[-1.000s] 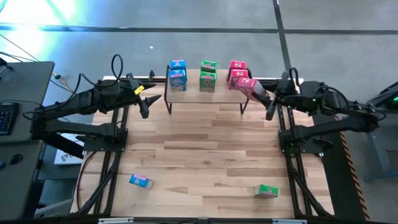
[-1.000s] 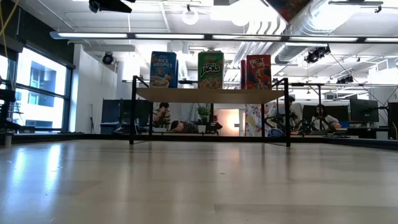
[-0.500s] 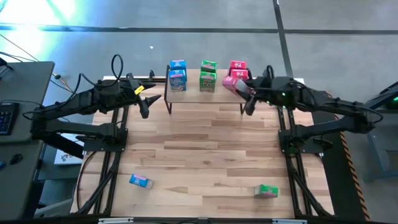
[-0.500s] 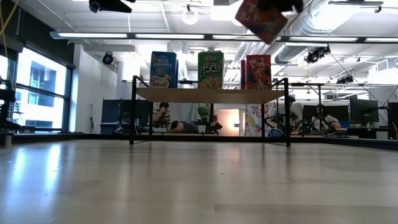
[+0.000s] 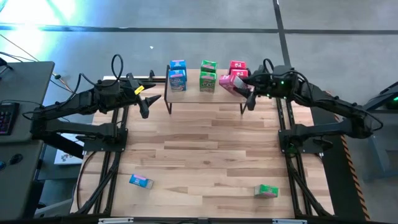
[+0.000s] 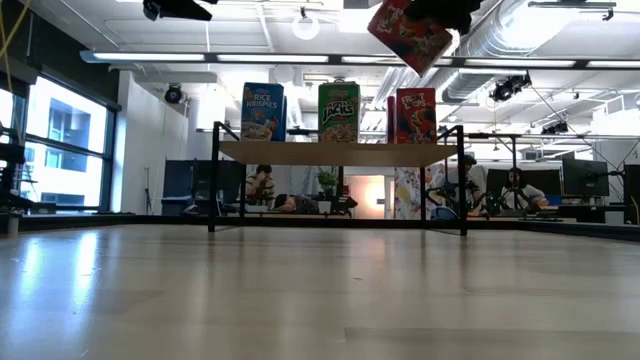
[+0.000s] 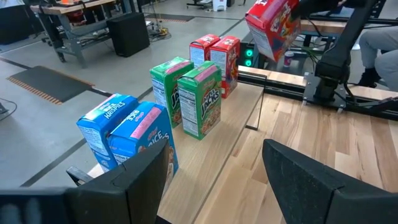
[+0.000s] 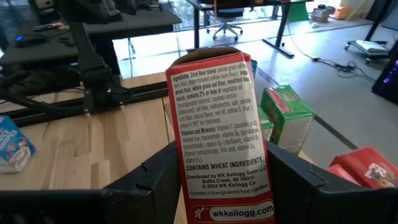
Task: Stack cereal on shelf
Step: Put the red cereal box aligned with the other red cereal boxes on the shelf
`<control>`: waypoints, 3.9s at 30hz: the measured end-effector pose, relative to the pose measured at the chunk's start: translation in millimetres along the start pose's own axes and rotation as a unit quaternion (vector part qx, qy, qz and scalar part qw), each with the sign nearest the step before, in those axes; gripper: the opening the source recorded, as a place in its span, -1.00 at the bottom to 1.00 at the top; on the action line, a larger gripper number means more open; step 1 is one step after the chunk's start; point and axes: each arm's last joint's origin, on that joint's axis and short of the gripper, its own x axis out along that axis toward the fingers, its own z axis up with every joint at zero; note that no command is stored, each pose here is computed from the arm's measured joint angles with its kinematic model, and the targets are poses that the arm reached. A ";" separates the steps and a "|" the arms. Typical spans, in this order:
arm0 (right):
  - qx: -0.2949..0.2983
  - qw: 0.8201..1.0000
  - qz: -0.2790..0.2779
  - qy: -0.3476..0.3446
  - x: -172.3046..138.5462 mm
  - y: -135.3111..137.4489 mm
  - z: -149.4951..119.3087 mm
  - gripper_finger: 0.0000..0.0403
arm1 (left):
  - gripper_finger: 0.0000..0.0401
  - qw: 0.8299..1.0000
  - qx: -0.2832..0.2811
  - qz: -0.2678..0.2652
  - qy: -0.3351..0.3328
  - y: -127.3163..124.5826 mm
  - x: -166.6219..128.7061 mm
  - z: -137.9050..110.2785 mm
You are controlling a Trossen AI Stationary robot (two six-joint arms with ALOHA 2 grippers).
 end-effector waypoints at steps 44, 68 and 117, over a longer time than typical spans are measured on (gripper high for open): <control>0.009 0.981 -0.045 -0.187 31.1 -10.2 -138.6 -0.08 | 0.25 1.000 0.000 0.000 0.000 -0.1 0.0 0.0; 0.016 0.985 -0.087 -0.150 46.3 -13.4 -149.8 0.01 | 0.25 1.000 0.000 0.000 0.000 0.0 0.0 0.0; 0.017 0.987 -0.130 -0.094 25.3 -14.0 -153.1 0.05 | 0.25 1.000 0.000 0.000 0.000 0.0 -0.1 0.1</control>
